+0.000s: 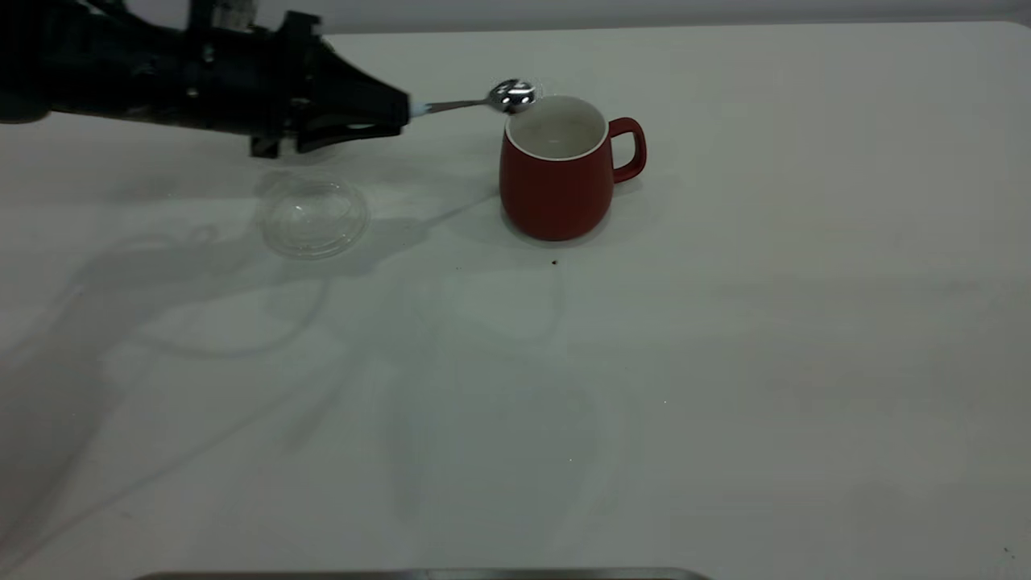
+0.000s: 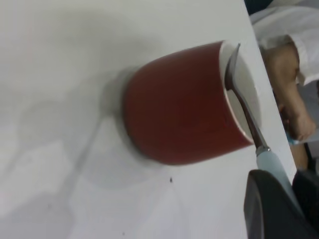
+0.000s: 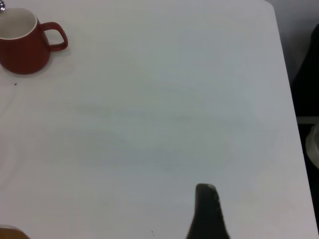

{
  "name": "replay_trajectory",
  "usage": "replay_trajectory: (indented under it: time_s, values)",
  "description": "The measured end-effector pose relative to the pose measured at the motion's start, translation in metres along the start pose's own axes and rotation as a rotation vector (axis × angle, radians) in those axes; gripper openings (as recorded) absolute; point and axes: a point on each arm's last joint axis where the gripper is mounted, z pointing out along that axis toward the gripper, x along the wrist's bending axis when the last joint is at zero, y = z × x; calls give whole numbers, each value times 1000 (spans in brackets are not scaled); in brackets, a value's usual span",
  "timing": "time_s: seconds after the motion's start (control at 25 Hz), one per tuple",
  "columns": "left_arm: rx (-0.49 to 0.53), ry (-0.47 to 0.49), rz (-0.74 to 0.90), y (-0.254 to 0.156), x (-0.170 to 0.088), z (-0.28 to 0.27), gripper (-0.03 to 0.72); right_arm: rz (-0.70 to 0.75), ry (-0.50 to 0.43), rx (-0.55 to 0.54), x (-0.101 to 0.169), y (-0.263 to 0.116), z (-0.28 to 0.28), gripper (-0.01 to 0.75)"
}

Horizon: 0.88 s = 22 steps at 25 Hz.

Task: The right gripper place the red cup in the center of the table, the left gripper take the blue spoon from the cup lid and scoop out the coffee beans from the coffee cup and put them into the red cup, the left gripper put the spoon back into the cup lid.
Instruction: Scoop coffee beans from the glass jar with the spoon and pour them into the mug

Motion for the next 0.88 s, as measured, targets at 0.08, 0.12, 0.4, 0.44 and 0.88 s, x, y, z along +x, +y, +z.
replay_trajectory:
  time_s: [0.08, 0.12, 0.4, 0.44, 0.88]
  values:
    - [5, -17, 29, -1, -2, 0, 116, 0, 0, 0, 0, 0, 0, 590]
    - [2, -25, 42, 0, -3, 2, 116, 0, 0, 0, 0, 0, 0, 590]
    - [-21, -49, 279, -2, -16, 20, 116, 0, 0, 0, 0, 0, 0, 590]
    - [-17, -55, 354, -3, -19, 23, 116, 0, 0, 0, 0, 0, 0, 590]
    - [-2, -26, 494, -5, -20, 30, 116, 0, 0, 0, 0, 0, 0, 590]
